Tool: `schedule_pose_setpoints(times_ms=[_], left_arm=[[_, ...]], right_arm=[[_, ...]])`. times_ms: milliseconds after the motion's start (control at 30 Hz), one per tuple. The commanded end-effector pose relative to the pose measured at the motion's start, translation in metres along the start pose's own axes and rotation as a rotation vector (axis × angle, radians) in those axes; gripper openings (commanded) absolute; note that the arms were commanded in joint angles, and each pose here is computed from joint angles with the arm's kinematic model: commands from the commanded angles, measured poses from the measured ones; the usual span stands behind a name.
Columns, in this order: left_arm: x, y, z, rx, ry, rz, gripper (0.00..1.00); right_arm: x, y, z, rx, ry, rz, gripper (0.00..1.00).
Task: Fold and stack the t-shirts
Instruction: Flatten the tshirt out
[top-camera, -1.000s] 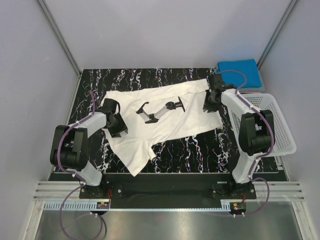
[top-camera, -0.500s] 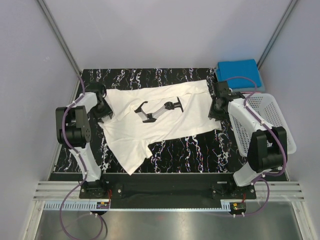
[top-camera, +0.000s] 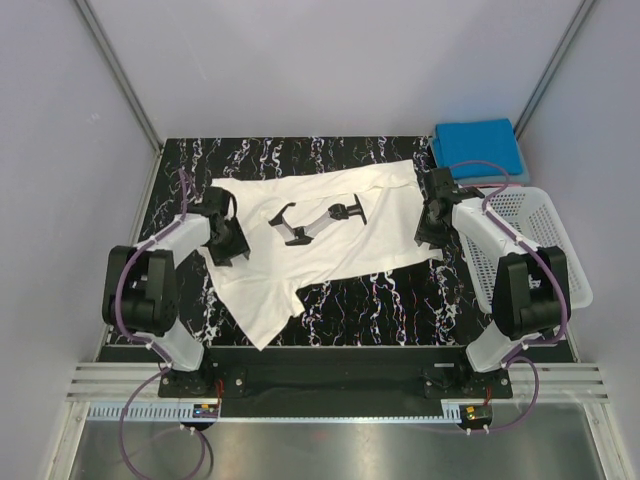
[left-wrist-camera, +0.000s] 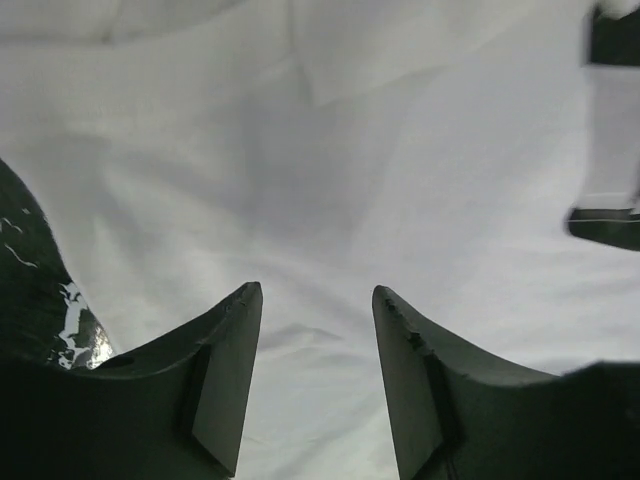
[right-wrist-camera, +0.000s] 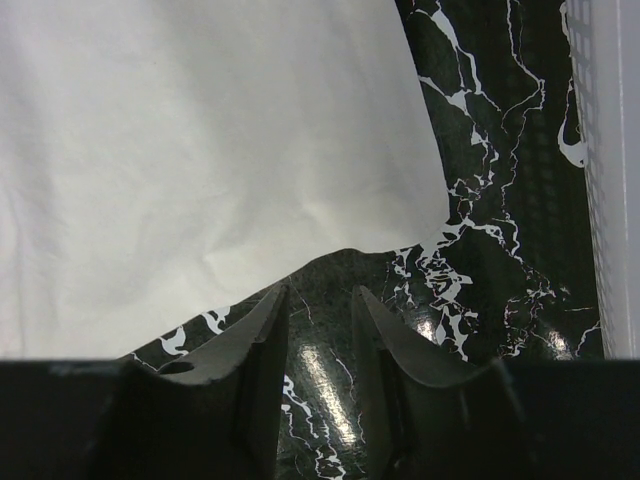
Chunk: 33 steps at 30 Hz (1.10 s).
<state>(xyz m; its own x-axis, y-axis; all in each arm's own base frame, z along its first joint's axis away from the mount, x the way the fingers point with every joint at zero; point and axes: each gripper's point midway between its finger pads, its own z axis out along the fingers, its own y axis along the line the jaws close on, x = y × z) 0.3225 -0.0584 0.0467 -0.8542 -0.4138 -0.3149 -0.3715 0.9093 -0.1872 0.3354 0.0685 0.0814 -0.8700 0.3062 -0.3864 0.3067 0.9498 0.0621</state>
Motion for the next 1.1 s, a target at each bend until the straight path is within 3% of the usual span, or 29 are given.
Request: schedule_pose_setpoints(times_ms=[0,167,333,433,600,733,867,1067], left_arm=[[0.021,0.008,0.028,-0.025,0.086,-0.054,0.53],[0.016,0.051,0.037,-0.266,0.092,-0.011,0.54],[-0.026,0.100,0.029,-0.405,0.046,-0.097,0.56],[-0.043,0.099,0.024,-0.393,0.035,-0.097,0.56],[-0.048,0.064,0.020,-0.224,0.055,-0.047,0.58],[-0.053,0.065,-0.001,-0.292,0.021,0.022,0.61],[-0.068,0.056,-0.037,-0.329,-0.101,0.068,0.63],[-0.028,0.053,-0.010,-0.260,-0.005,0.008,0.63]], right_arm=[[-0.009,0.003,-0.004,0.003,-0.042,0.015,0.39],[-0.008,-0.002,-0.010,0.019,-0.048,0.016,0.39],[-0.003,-0.016,-0.015,0.070,-0.061,0.011,0.40],[0.004,-0.018,-0.009,0.073,-0.040,0.006,0.40],[0.017,-0.002,0.002,0.008,0.007,-0.001,0.39],[0.035,0.009,0.002,-0.031,0.037,-0.004,0.40],[0.051,0.009,0.001,-0.040,0.045,0.026,0.41],[0.071,0.012,0.021,-0.045,0.083,0.026,0.40]])
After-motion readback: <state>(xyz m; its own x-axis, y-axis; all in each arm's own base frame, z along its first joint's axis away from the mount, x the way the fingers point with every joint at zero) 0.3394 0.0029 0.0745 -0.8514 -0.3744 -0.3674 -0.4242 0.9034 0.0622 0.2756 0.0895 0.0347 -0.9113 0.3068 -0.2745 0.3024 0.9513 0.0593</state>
